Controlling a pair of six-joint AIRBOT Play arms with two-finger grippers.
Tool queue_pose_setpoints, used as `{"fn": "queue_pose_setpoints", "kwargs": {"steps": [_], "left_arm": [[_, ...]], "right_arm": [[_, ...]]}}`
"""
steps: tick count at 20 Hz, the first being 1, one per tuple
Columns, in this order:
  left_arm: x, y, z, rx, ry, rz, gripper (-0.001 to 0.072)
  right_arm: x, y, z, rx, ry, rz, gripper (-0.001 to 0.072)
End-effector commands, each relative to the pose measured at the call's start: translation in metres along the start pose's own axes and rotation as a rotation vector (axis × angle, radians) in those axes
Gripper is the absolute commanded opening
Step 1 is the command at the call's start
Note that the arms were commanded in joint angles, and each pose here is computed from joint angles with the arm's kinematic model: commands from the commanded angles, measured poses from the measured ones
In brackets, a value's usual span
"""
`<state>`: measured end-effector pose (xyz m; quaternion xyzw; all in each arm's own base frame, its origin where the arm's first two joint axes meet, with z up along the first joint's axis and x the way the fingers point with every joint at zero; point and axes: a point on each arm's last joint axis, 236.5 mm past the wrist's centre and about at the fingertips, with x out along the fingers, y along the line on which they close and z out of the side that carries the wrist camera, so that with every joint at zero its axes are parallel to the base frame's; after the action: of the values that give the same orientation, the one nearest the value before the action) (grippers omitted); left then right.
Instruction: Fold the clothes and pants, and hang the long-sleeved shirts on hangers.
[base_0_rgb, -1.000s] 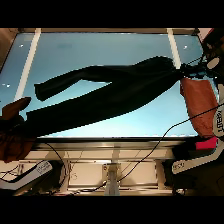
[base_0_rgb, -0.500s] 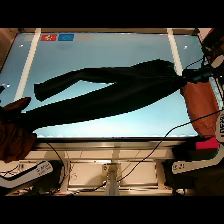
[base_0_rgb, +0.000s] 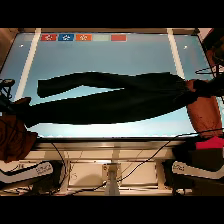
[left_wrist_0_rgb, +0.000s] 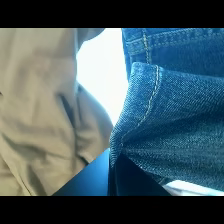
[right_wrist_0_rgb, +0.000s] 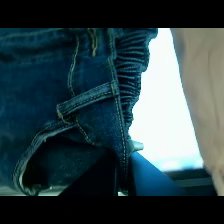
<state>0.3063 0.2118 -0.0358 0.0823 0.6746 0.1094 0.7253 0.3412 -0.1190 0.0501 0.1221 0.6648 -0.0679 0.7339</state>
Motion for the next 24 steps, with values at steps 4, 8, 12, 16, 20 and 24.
{"fn": "queue_pose_setpoints", "kwargs": {"steps": [4,8,12,16,20,24], "left_arm": [[-0.002,0.032,0.028,0.071,-0.102,0.142,0.0028],[-0.046,0.065,0.067,0.157,-0.202,0.285,0.0028],[-0.133,0.086,0.136,0.136,-0.46,0.391,0.0028],[-0.144,0.072,0.134,0.071,-0.478,0.293,0.0028],[-0.122,0.071,0.097,0.037,-0.325,0.233,0.0028],[-0.093,0.071,0.031,-0.026,-0.064,0.14,0.0028]], "right_arm": [[0.027,0.005,-0.084,0.011,0.174,0.024,0.0033],[0.045,0.009,-0.129,0.018,0.196,0.024,0.0034],[0.039,0.01,-0.131,0.035,0.157,0.015,0.0034],[0.033,0.009,-0.132,0.057,0.138,0.008,0.0033],[0.032,0.01,-0.132,0.058,0.136,0.008,0.0033],[0.032,0.009,-0.132,0.057,0.137,0.007,0.0034]]}}
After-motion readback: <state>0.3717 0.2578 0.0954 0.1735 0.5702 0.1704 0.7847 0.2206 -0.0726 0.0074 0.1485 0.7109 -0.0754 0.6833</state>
